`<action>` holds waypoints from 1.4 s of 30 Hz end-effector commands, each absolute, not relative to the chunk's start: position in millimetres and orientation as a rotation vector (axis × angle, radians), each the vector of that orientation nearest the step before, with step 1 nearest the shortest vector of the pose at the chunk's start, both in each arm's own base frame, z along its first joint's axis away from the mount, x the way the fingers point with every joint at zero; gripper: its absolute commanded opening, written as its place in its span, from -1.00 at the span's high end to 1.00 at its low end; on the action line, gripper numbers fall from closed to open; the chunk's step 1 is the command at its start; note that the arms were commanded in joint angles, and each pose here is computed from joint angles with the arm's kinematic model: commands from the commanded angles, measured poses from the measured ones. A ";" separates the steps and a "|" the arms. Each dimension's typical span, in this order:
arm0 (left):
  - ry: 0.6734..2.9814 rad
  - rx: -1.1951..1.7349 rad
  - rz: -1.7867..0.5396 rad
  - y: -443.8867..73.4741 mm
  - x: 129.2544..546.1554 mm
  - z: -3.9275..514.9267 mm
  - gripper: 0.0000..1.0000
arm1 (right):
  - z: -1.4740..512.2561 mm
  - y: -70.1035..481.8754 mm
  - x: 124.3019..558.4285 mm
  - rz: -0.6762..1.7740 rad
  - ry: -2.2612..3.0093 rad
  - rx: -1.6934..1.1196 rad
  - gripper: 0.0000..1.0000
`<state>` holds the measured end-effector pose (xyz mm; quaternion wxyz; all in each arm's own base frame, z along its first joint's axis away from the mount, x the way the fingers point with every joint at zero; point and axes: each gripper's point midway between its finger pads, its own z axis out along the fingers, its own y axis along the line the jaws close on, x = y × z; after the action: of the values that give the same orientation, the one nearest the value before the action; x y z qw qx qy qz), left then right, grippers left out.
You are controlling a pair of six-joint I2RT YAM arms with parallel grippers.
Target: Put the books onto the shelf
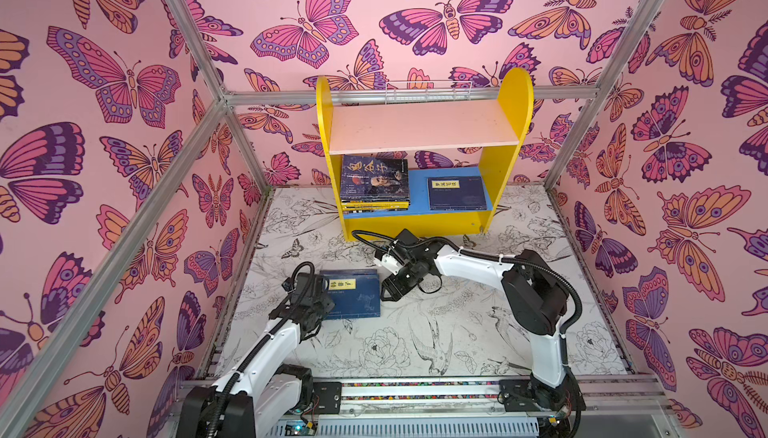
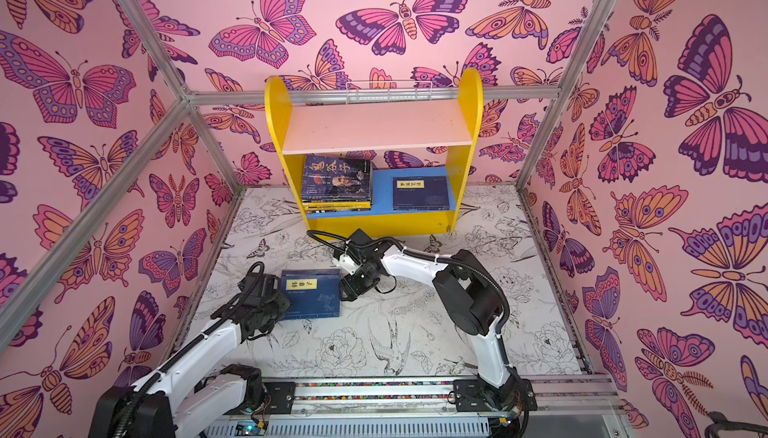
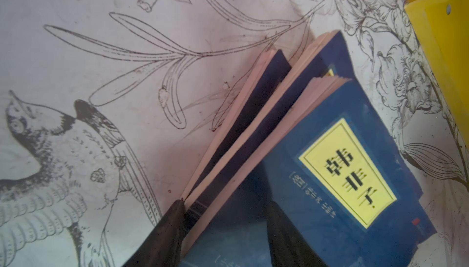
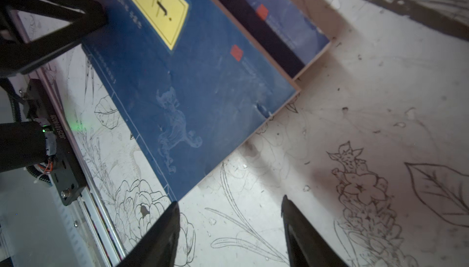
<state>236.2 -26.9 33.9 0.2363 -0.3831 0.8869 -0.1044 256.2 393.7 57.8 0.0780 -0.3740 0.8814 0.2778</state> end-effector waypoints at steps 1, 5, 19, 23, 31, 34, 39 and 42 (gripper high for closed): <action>2.463 -1.006 -0.373 -45.4 239.9 27.7 -0.07 | 59.1 395.8 244.2 0.910 2.636 -1.210 -0.26; 2.518 -0.915 -0.410 -68.3 247.1 24.0 -0.07 | 54.1 394.4 240.1 0.960 2.662 -1.226 -0.26; 2.588 -0.772 -0.412 -96.2 260.4 28.4 -0.05 | 29.6 359.7 273.9 1.025 2.840 -0.892 -0.18; 2.594 -0.766 -0.416 -97.6 261.2 27.5 -0.05 | 36.7 371.0 266.6 1.164 2.805 -0.938 -0.12; 2.627 -0.676 -0.499 -116.1 267.9 25.8 -0.05 | 96.8 398.6 295.1 1.522 2.624 -0.667 0.04; 2.621 -0.638 -0.537 -122.0 271.0 29.0 -0.05 | 119.5 396.6 309.4 1.560 2.535 -0.579 0.19; 2.603 -0.581 -0.610 -132.5 275.9 34.0 -0.05 | 132.6 397.4 316.0 1.580 2.488 -0.527 0.49; 2.595 -0.556 -0.639 -136.8 277.4 36.7 -0.05 | 136.1 399.1 319.7 1.590 2.463 -0.506 0.65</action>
<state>283.1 -106.8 37.0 0.2305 -0.2519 0.9240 -0.1725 326.8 370.3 81.5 0.0538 -0.1277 0.8774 0.4594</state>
